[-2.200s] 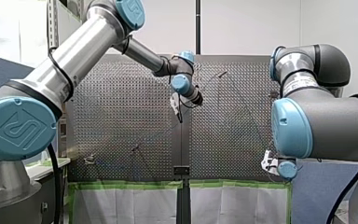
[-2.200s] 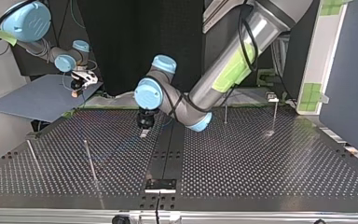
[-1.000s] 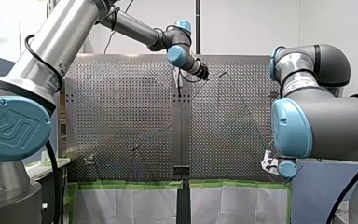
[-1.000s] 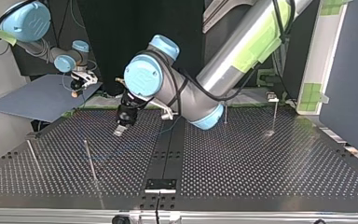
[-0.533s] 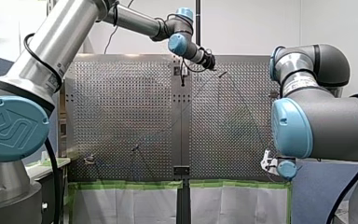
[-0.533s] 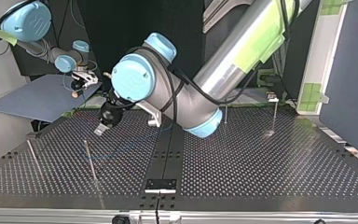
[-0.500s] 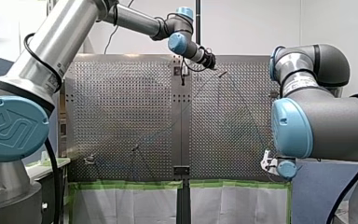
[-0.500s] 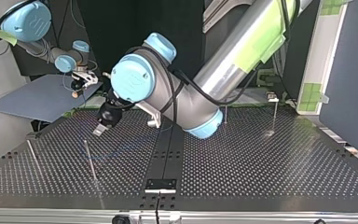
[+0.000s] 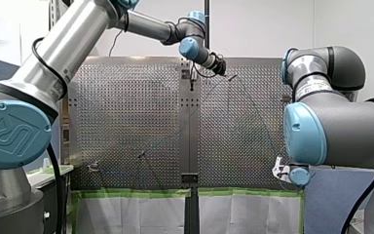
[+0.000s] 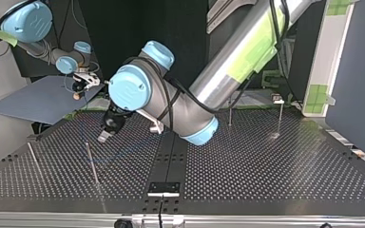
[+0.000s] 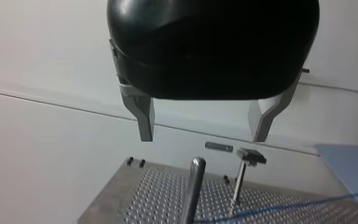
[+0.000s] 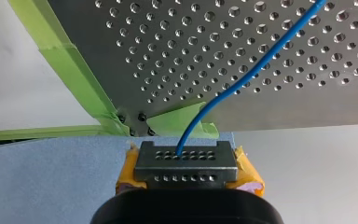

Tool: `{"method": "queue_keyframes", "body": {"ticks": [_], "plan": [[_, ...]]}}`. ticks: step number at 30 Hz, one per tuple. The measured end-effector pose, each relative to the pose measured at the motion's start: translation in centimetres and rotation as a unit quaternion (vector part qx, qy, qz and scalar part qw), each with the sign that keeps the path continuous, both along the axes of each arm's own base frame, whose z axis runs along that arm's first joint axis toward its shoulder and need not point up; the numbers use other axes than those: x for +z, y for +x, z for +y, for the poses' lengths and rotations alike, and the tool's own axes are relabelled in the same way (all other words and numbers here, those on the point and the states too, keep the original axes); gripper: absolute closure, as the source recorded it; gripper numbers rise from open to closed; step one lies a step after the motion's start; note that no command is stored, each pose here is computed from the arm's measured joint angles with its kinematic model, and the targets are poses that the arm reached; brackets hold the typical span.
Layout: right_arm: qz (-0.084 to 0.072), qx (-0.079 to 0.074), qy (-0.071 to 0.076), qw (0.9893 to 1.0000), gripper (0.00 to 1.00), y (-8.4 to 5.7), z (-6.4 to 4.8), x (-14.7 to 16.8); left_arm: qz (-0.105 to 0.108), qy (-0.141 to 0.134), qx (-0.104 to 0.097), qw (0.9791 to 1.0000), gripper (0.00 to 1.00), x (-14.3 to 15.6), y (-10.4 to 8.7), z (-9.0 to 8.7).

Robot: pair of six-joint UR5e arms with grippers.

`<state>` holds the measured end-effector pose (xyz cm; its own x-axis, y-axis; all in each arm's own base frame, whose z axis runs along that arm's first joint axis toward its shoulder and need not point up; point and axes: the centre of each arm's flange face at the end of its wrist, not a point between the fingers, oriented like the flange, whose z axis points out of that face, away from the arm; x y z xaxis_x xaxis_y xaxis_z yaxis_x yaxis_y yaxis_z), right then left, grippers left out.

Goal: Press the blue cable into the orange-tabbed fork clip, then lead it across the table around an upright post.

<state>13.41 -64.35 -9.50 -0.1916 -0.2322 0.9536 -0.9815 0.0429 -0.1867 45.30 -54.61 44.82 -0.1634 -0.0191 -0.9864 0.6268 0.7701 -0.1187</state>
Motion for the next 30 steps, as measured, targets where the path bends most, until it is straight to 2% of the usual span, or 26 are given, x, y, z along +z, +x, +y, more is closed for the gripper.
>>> {"method": "queue_keyframes", "body": {"ticks": [5,19,26,30], "plan": [[0.0,0.0,0.0,1.0,1.0,0.01,-0.01,-0.01,-0.005,0.006,0.011,0.9999,0.0,-0.22,0.28,0.09],[0.0,0.0,0.001,1.0,1.0,-0.05,0.0,-0.02,-0.023,0.004,0.007,0.9997,0.0,0.04,0.33,-0.31],[-0.001,-0.001,0.001,1.0,1.0,-0.14,-0.02,-0.02,-0.023,0.002,0.009,0.9997,0.0,0.07,0.21,-0.44],[-0.001,-0.001,0.001,1.0,1.0,-0.13,-0.02,-0.03,-0.014,0.0,0.02,0.9997,0.0,-0.04,0.17,-0.26]]}}
